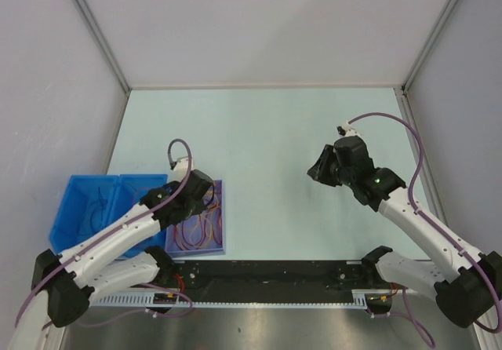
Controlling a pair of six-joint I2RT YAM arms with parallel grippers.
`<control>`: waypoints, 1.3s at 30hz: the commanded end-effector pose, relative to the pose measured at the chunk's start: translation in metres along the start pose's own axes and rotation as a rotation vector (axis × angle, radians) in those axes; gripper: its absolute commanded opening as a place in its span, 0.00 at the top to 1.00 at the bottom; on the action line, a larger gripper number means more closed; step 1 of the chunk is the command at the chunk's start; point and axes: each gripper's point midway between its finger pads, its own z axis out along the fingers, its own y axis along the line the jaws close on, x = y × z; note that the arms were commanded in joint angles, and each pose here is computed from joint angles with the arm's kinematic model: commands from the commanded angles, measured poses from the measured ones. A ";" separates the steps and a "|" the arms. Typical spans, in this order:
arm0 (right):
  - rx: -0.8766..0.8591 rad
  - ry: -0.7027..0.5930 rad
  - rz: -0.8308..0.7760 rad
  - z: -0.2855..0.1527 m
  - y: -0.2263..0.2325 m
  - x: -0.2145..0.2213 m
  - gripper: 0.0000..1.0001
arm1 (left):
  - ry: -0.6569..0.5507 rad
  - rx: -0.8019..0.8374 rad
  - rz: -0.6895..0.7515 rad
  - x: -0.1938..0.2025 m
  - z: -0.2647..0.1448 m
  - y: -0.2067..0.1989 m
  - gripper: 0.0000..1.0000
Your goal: Untangle the cables
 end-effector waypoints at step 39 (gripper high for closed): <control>-0.013 -0.027 0.004 -0.005 -0.005 -0.002 0.73 | -0.148 0.113 -0.251 -0.058 -0.041 0.031 0.02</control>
